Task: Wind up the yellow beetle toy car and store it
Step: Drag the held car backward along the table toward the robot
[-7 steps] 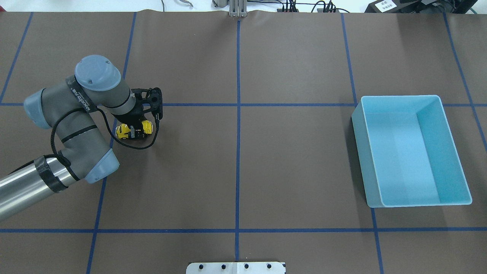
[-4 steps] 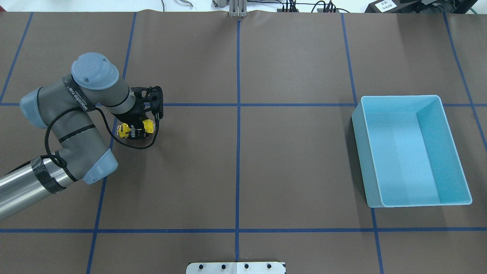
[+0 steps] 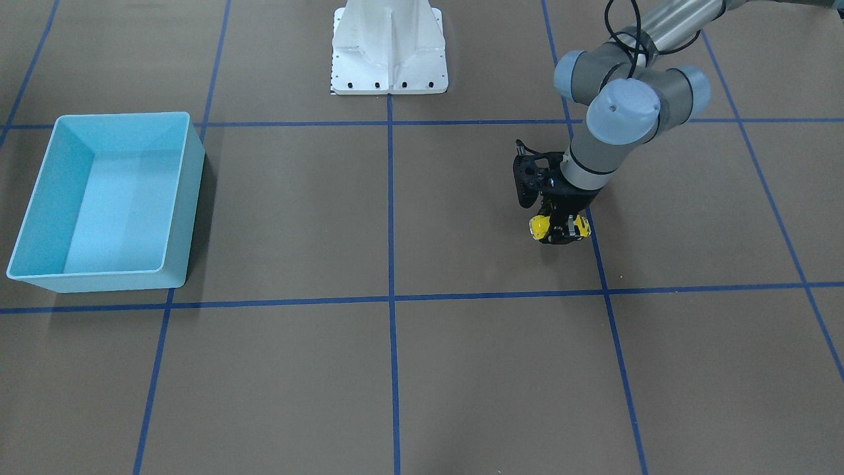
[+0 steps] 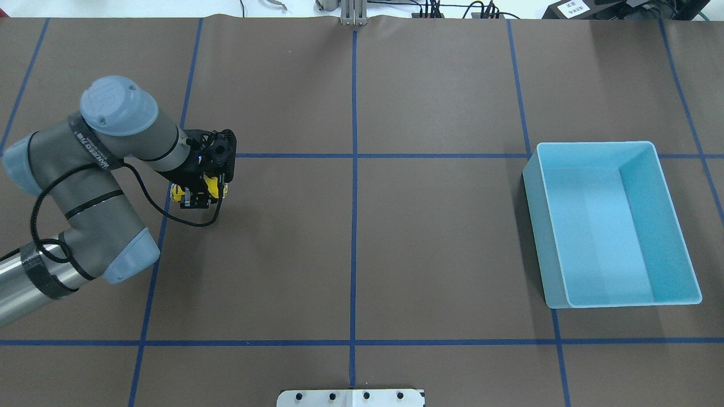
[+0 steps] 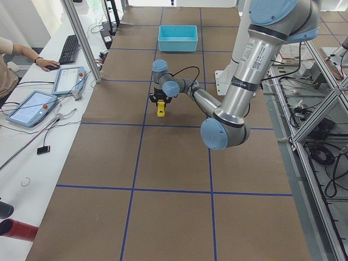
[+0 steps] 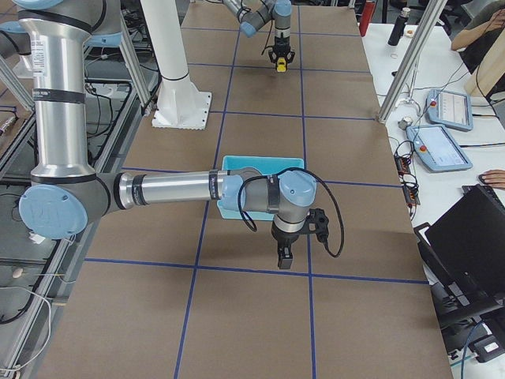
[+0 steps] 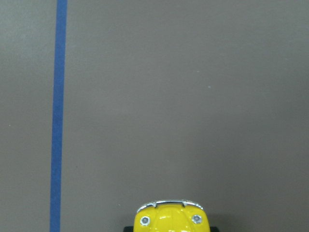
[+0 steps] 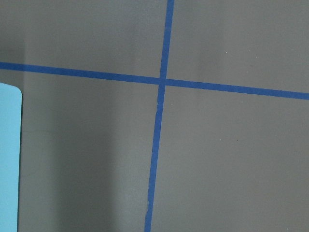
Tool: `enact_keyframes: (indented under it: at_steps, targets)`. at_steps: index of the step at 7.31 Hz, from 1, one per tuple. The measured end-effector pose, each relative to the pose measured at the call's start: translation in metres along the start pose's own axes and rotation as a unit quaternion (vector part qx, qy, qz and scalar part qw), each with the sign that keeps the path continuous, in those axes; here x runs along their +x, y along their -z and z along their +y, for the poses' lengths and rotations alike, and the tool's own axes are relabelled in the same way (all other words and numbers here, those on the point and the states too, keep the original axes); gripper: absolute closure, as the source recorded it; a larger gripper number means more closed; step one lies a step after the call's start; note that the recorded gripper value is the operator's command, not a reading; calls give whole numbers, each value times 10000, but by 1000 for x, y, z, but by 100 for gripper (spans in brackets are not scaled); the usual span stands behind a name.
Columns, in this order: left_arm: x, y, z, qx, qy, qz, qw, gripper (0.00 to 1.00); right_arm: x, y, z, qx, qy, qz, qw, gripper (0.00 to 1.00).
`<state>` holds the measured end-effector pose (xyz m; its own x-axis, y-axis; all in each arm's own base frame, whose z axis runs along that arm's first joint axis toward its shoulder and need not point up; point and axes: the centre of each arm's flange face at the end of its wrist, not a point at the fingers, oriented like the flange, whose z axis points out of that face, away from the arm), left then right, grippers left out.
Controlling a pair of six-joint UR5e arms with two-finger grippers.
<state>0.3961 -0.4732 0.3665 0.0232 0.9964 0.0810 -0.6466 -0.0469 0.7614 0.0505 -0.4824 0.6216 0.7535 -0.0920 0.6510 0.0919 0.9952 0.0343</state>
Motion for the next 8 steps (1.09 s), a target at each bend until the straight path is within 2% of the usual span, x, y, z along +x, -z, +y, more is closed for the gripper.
enact_keyframes:
  at_steps: [2, 8]
  targets:
    - [14, 1, 16, 63, -121, 5, 9999, 99, -1, 1, -1, 13, 14, 1, 10000, 0]
    - [18, -27, 27, 333, -145, 293, 9989, 99, -4, 2, -5, 15, 30, 9, 10000, 0]
